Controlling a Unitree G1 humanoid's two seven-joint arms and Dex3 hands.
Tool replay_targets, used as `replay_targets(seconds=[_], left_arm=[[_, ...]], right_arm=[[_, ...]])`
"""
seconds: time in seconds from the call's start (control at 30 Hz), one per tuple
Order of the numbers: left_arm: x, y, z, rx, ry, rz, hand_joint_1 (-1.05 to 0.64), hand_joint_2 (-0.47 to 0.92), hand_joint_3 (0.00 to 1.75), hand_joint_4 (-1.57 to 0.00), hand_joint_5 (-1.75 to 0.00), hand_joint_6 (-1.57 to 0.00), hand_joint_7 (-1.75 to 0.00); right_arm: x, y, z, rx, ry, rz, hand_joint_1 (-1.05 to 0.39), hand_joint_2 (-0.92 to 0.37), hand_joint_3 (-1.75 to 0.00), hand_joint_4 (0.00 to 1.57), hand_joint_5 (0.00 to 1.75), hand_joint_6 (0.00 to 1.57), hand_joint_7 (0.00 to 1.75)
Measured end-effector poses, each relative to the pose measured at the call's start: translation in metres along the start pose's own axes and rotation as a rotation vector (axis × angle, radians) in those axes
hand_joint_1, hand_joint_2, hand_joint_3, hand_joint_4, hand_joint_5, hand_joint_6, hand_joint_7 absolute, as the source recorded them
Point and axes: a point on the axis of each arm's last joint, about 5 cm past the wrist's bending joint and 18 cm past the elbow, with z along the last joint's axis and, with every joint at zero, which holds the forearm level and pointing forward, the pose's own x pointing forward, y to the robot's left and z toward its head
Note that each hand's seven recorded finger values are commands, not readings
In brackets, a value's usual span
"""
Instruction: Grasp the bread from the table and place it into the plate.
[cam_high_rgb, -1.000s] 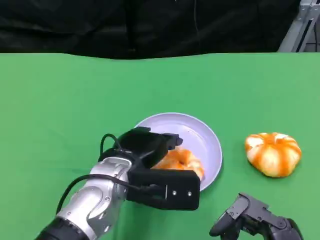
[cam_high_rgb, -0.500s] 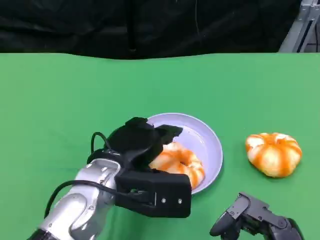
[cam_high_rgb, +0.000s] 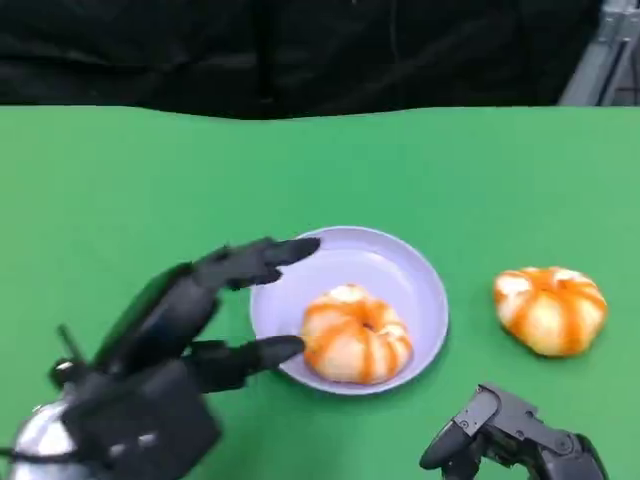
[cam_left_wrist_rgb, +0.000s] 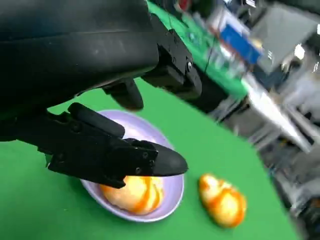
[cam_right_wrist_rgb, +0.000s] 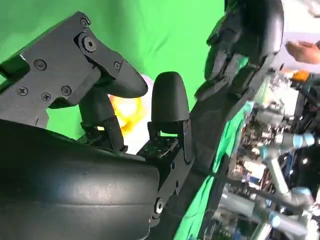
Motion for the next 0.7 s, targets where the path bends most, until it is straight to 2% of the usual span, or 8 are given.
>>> replay_targets(seconds=[0.37, 0.4, 0.43, 0.47, 0.53, 0.6, 0.63, 0.7], left_arm=[[0.0, 0.0, 0.001, -0.009, -0.022, 0.001, -0.35, 0.92, 0.25, -0.33, -0.99, -0.58, -0.28], [0.0, 0.0, 0.001, -0.009, -0.022, 0.001, -0.15, 0.77, 0.64, -0.57, -1.32, -0.73, -0.75], [-0.007, -0.001, -0.001, -0.053, -0.017, 0.029, -0.01, 0.56, 1.1, -0.73, -1.54, -0.77, -1.17], [-0.019, -0.002, -0.003, -0.127, -0.018, 0.096, 0.03, 0.49, 1.26, -0.78, -1.62, -0.79, -1.32], [-0.048, -0.01, -0.006, -0.273, 0.005, 0.229, 0.07, 0.42, 1.4, -0.82, -1.68, -0.8, -1.44], [-0.071, -0.016, -0.011, -0.335, 0.084, 0.297, 0.08, 0.41, 1.44, -0.83, -1.69, -0.8, -1.47], [-0.076, -0.016, -0.013, -0.339, 0.104, 0.313, 0.08, 0.41, 1.44, -0.83, -1.69, -0.8, -1.47], [-0.078, -0.015, -0.014, -0.35, 0.1, 0.335, 0.04, 0.37, 1.49, -0.87, -1.74, -0.82, -1.61]], right_arm=[[-0.001, 0.0001, 0.0, 0.0, 0.005, -0.001, -0.15, -0.4, -1.31, 0.67, 1.7, 0.66, 1.46], [-0.001, 0.0001, 0.0, 0.0, 0.004, 0.0, -0.15, -0.4, -1.31, 0.68, 1.7, 0.66, 1.45], [-0.001, 0.0, 0.0, -0.001, 0.003, 0.006, -0.14, -0.4, -1.32, 0.68, 1.69, 0.66, 1.45], [0.0, -0.0009, 0.0, -0.003, -0.003, 0.004, -0.14, -0.4, -1.32, 0.68, 1.69, 0.66, 1.45], [-0.001, -0.0041, -0.001, -0.007, 0.005, -0.007, -0.13, -0.4, -1.33, 0.69, 1.68, 0.66, 1.45], [-0.001, -0.0078, -0.002, -0.019, 0.008, -0.013, -0.13, -0.39, -1.33, 0.69, 1.68, 0.66, 1.45], [-0.001, -0.0084, -0.002, -0.021, 0.005, -0.009, -0.13, -0.39, -1.33, 0.69, 1.68, 0.66, 1.45], [0.002, -0.0082, -0.001, -0.021, -0.011, -0.001, -0.13, -0.39, -1.33, 0.69, 1.67, 0.66, 1.45]])
